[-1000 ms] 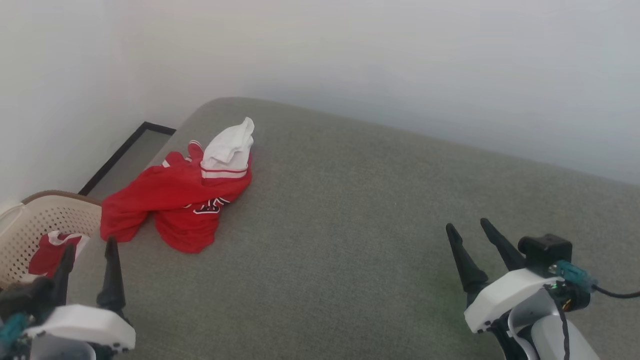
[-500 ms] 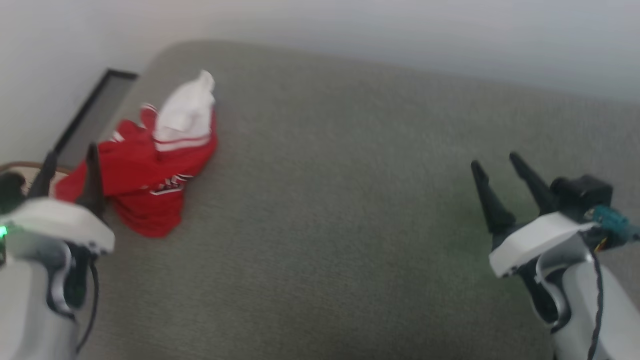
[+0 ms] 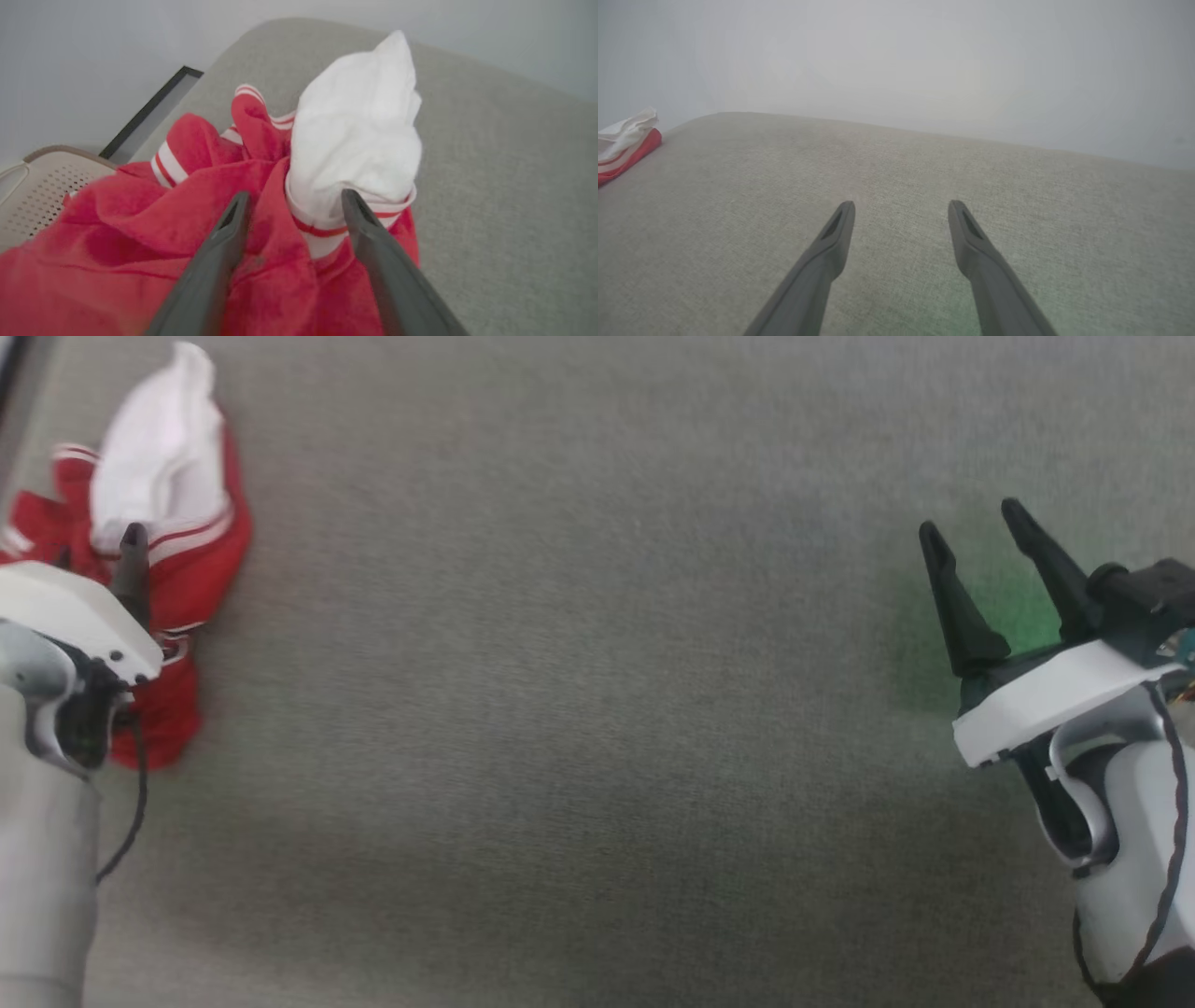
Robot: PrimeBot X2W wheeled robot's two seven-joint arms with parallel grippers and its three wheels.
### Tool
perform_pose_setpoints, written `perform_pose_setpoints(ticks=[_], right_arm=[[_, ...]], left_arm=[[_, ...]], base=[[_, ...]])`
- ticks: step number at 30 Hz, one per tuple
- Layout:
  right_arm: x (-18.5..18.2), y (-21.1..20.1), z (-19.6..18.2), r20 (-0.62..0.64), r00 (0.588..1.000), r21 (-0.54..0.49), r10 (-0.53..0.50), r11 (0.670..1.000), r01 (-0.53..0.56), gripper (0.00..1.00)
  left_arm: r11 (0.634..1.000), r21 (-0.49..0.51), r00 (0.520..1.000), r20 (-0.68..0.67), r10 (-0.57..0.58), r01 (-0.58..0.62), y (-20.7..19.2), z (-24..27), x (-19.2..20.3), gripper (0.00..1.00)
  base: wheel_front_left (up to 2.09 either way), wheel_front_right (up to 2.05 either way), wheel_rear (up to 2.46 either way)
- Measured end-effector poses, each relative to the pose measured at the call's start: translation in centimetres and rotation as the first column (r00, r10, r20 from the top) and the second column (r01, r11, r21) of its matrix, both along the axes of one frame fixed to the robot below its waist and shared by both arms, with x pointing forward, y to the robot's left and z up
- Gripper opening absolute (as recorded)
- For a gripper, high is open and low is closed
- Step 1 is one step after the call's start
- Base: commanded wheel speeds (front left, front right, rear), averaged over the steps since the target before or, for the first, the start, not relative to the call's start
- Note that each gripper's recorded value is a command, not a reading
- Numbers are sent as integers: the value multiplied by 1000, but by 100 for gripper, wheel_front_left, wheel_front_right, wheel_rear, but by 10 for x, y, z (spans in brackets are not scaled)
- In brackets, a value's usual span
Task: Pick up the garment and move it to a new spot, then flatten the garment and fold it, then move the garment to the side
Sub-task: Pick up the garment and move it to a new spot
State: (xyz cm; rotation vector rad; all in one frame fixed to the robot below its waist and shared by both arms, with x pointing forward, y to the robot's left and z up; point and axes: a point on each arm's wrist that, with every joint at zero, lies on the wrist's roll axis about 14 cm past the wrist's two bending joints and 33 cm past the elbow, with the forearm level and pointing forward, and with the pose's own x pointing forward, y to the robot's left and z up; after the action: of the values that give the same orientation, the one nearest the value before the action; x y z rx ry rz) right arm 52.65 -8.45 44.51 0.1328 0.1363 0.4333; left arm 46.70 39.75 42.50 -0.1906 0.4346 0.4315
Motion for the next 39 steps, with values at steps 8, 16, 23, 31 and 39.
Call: perform_pose_setpoints(ticks=[8, 16, 23, 31, 39], right_arm=[[8, -14, -34, -58, 998, -33, -17, 999, 15, 100], [12, -16, -41, -71, 997, -48, -16, 999, 12, 100], [14, -19, -26, -40, 999, -46, -32, 998, 30, 100], [6, -15, 1, 10, 999, -18, -38, 999, 39, 100], [-11, -13, 33, 64, 996, 16, -55, 998, 55, 100]], left_arm=[[997, -74, 957, -291, 7, -30, -1, -66, 7, 100], [991, -116, 934, -356, 22, -67, -3, -81, 8, 98], [997, -68, 957, -290, 23, -45, 3, -61, 11, 0], [994, 104, 998, -63, -3, 10, 33, 32, 33, 0], [962, 264, 989, 112, -94, 62, 42, 136, 37, 0]], base=[[0, 0, 0], [0, 0, 0], [0, 0, 0], [0, 0, 0], [0, 0, 0]])
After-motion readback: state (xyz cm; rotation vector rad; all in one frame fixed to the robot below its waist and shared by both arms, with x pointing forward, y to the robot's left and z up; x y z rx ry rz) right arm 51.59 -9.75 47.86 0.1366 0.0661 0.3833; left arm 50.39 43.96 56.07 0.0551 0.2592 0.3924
